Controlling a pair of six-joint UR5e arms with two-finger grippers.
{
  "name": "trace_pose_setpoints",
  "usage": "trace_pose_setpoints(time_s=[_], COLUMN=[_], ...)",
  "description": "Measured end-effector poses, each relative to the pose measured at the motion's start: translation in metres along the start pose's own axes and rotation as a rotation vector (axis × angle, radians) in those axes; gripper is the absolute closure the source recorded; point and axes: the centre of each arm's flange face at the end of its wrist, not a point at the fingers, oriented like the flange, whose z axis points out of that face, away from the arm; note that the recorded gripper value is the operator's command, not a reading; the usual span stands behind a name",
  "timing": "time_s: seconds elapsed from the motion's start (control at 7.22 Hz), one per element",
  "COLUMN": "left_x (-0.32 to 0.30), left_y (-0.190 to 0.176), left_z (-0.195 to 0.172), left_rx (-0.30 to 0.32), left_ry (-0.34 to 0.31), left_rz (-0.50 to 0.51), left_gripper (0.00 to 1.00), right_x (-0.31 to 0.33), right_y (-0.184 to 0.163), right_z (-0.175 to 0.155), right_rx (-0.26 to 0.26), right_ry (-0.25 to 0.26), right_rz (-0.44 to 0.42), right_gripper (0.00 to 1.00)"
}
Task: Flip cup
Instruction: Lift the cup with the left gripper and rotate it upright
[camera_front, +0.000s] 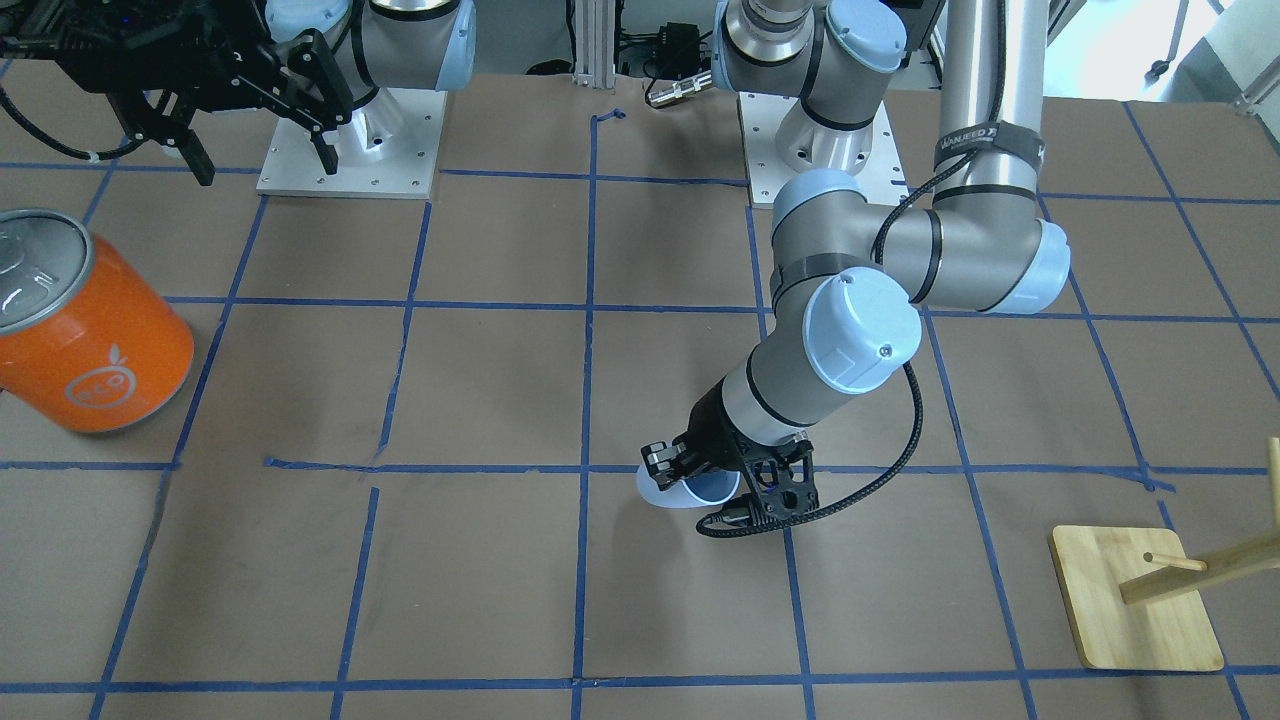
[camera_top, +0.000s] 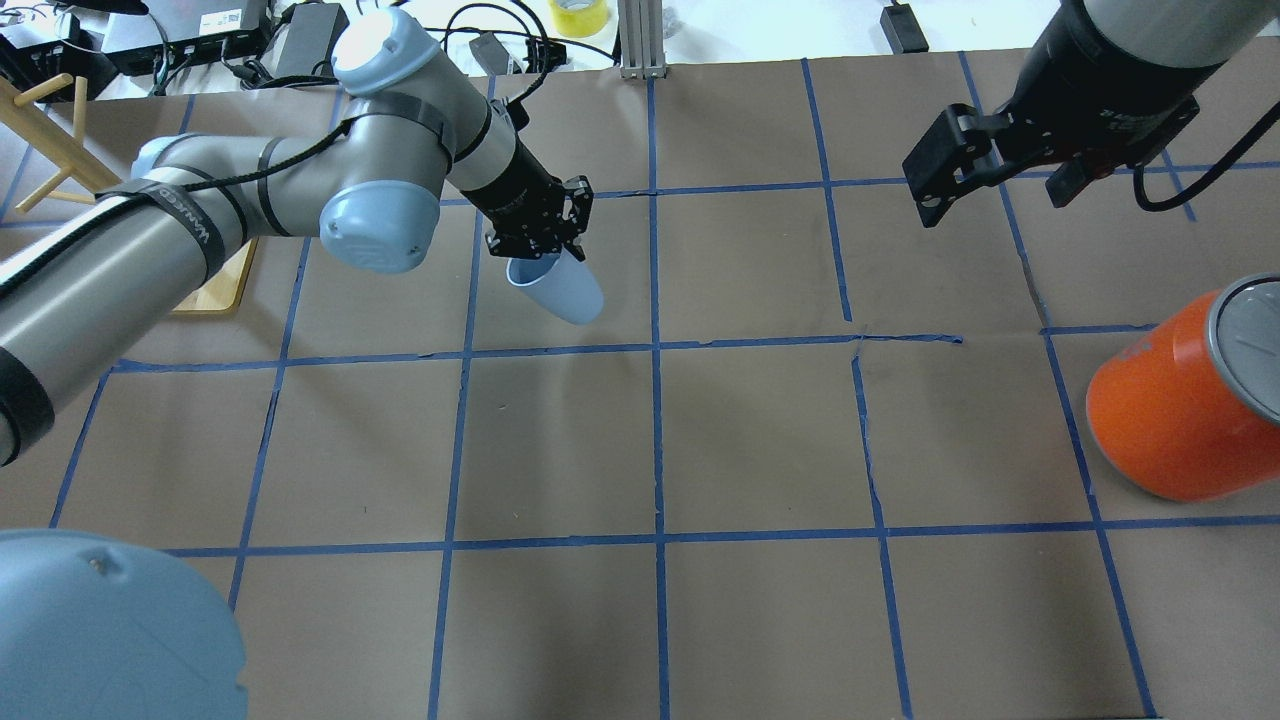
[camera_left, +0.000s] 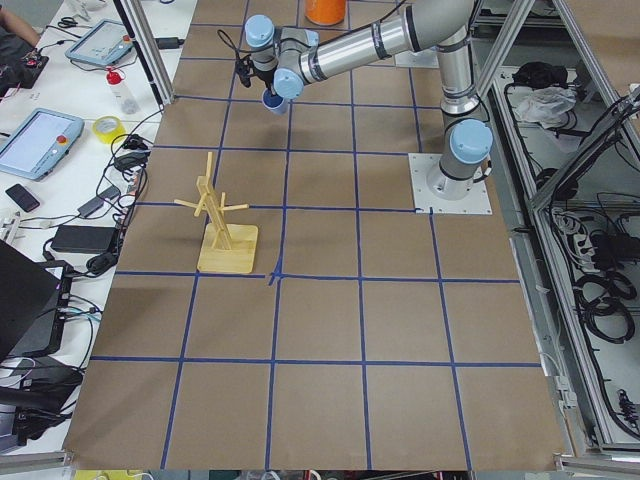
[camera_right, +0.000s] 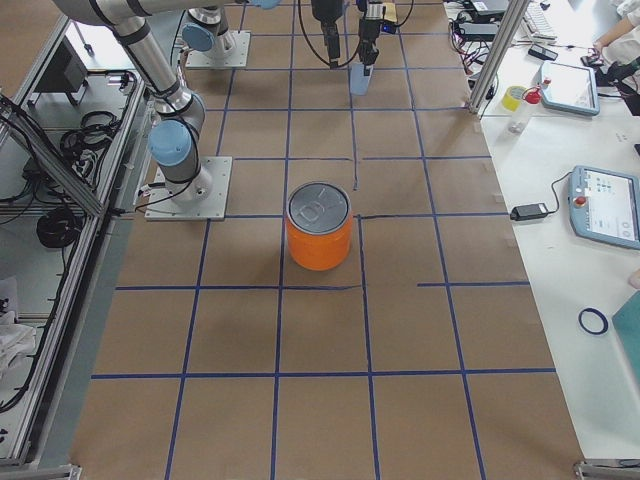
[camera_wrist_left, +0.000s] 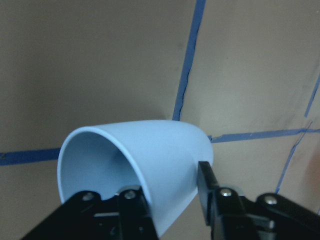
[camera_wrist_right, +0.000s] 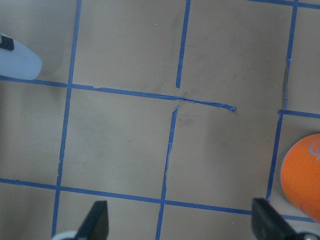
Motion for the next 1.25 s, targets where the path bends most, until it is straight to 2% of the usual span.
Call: trace_pose_setpoints(time_s=[0.14, 0.42, 0.55, 0.83, 1.25], left_x=[0.004, -0.010, -0.029, -0.068, -0.099], left_y=[-0.009, -0.028, -0.044, -0.070, -0.089], left_z=[-0.035, -0.085, -0.091, -0.065, -0.030], left_rx=[0.056, 0.170, 0.198, 0.216, 0.208], left_ry=[-0.084, -0.287, -0.330, -0.365, -0.371], left_rz=[0.050, 0.283, 0.354, 0.424, 0.424], left_gripper=[1.00, 1.00, 1.00, 1.00, 1.00], right_x=[0.000, 0.001, 0.003, 0.004, 0.007], right_y=[-0.001, -0.001, -0.001, 0.001, -0.013], right_z=[0.003, 0.007, 0.009, 0.015, 0.019], right_rx=[-0.003, -0.017, -0.023, -0.056, -0.075], right_ry=[-0.004, 0.005, 0.015, 0.018, 0.006], right_rz=[0.001, 0.002, 0.002, 0.004, 0.010], right_gripper=[0.00, 0.00, 0.00, 0.00, 0.00])
